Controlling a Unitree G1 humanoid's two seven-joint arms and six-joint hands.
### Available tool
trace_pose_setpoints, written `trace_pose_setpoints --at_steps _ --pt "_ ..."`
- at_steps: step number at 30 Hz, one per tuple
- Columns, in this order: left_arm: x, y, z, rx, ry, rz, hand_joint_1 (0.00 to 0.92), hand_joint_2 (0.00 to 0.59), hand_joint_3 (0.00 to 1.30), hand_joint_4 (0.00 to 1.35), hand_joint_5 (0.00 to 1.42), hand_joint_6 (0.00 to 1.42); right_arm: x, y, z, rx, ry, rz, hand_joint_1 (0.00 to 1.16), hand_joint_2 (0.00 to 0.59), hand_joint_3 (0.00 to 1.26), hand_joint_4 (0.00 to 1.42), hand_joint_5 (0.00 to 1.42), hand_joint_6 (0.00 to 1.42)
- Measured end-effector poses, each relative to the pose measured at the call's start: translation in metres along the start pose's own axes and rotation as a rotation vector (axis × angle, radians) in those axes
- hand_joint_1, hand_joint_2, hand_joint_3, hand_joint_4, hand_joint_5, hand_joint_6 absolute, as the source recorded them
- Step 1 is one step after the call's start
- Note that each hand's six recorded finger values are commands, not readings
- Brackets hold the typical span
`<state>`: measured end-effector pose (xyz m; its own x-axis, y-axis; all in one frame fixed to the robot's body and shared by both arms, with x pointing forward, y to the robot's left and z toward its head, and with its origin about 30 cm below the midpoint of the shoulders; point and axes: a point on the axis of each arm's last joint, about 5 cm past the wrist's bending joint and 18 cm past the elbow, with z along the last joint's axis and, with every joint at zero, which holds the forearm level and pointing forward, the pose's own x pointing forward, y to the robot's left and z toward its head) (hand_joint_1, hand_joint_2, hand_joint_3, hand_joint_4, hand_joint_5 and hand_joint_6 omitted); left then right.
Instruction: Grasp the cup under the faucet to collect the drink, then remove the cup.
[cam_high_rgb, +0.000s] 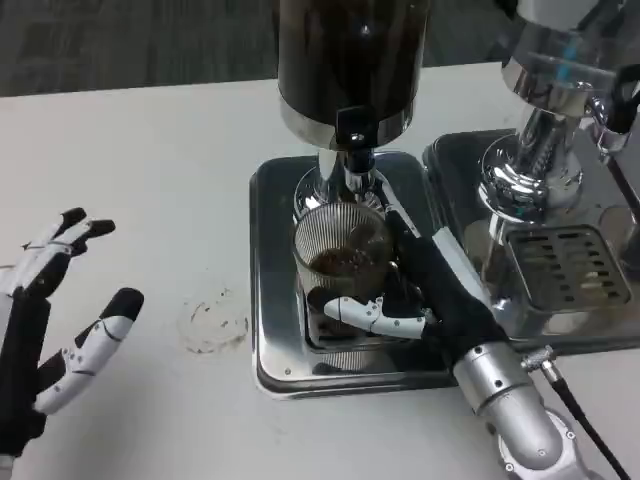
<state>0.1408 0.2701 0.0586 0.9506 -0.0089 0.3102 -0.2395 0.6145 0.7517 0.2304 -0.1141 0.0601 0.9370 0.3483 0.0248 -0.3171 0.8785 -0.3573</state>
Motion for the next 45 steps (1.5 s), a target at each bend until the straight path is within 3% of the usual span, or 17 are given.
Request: trace_pose_setpoints --at_steps 6,11,18,29,45 --pt "0.001 0.001 0.0024 0.019 -0.028 0.019 0.0 0.231 0.31 0.12 0.29 0.17 0.003 0.0001 -0.0001 0.013 0.005 -0.008 0.93 0.171 0.23 0.36 0.33 0.38" --pt "0.001 0.001 0.0023 0.021 -0.024 0.024 0.0 0.232 0.32 0.12 0.3 0.18 0.005 0.0035 -0.0014 0.028 0.006 -0.043 0.96 0.177 0.35 0.46 0.41 0.45" --pt "0.0 0.001 0.0017 0.025 -0.015 0.024 0.0 0.237 0.29 0.14 0.32 0.19 0.007 0.0034 -0.0027 0.018 -0.001 -0.096 1.02 0.133 0.5 0.56 0.55 0.58" --pt "0.0 0.0 0.002 0.062 -0.047 0.009 0.0 0.238 0.28 0.15 0.32 0.19 0.006 0.0097 -0.0038 -0.044 -0.02 -0.204 1.05 0.097 0.59 0.64 0.71 0.73" --pt "0.004 -0.005 0.0052 0.047 -0.069 -0.025 0.0 0.239 0.28 0.15 0.32 0.19 0.001 0.0102 -0.007 -0.054 -0.025 -0.299 1.08 0.065 0.65 0.75 0.83 0.96"
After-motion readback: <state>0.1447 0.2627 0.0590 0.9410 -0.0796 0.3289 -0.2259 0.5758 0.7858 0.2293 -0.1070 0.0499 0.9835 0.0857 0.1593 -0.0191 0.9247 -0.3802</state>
